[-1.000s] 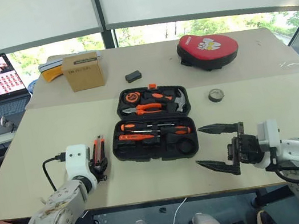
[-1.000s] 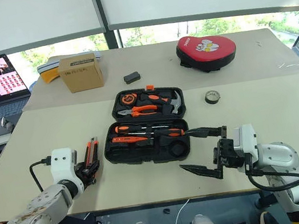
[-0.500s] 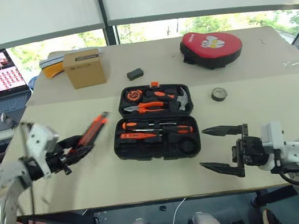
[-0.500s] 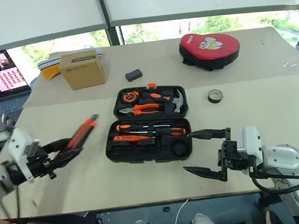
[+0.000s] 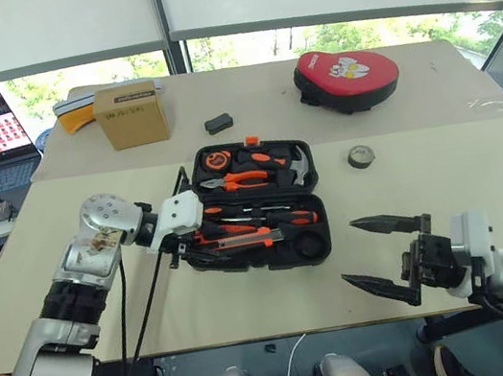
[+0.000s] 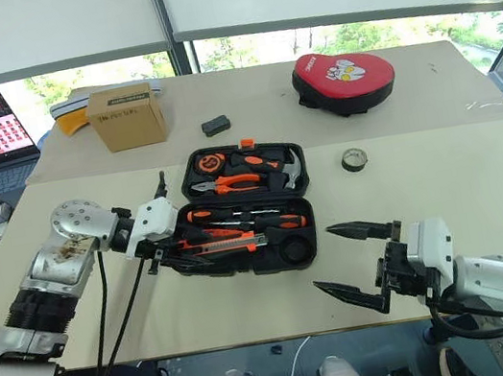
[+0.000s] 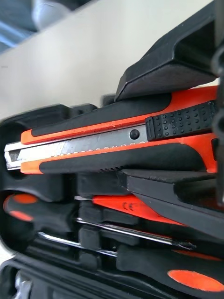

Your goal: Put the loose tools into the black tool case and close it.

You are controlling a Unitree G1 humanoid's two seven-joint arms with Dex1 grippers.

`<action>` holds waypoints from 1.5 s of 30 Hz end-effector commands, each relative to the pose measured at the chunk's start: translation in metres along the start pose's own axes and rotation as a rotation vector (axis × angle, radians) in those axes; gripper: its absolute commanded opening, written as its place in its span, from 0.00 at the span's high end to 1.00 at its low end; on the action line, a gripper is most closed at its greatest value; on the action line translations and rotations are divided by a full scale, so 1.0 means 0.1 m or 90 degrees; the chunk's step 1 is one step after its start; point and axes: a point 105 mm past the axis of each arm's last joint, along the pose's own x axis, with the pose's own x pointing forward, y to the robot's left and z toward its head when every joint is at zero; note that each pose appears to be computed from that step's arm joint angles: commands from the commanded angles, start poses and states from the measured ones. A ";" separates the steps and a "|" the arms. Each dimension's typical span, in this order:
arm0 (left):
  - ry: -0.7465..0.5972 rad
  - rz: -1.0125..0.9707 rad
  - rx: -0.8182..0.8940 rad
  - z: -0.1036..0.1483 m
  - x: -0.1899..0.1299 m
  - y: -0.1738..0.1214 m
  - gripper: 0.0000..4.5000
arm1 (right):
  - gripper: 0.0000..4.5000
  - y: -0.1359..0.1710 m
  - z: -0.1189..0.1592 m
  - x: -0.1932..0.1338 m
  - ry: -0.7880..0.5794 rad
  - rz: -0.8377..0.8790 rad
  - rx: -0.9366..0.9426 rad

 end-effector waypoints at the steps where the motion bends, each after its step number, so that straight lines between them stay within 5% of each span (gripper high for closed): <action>1: 0.023 -0.008 0.049 0.04 0.02 0.10 0.62 | 0.00 -0.02 0.14 -0.01 -0.016 -0.023 -0.040; 22: 0.039 -0.053 0.042 -0.08 0.28 0.15 0.62 | 0.00 0.04 0.09 0.01 -0.009 -0.041 -0.028; 29: -0.107 0.031 0.046 0.20 0.18 0.33 0.01 | 0.00 0.00 0.09 -0.01 -0.007 -0.058 -0.032; 36: -0.196 0.079 -0.006 0.25 -0.18 0.40 0.01 | 0.00 -0.07 0.08 -0.06 -0.013 -0.099 -0.028; 40: -0.177 0.089 -0.018 0.14 -0.18 0.36 0.25 | 0.00 -0.08 0.15 0.01 -0.032 -0.099 -0.029; 45: -0.152 0.074 -0.016 0.03 -0.02 0.26 0.68 | 0.00 -0.05 0.12 -0.03 -0.023 -0.101 -0.022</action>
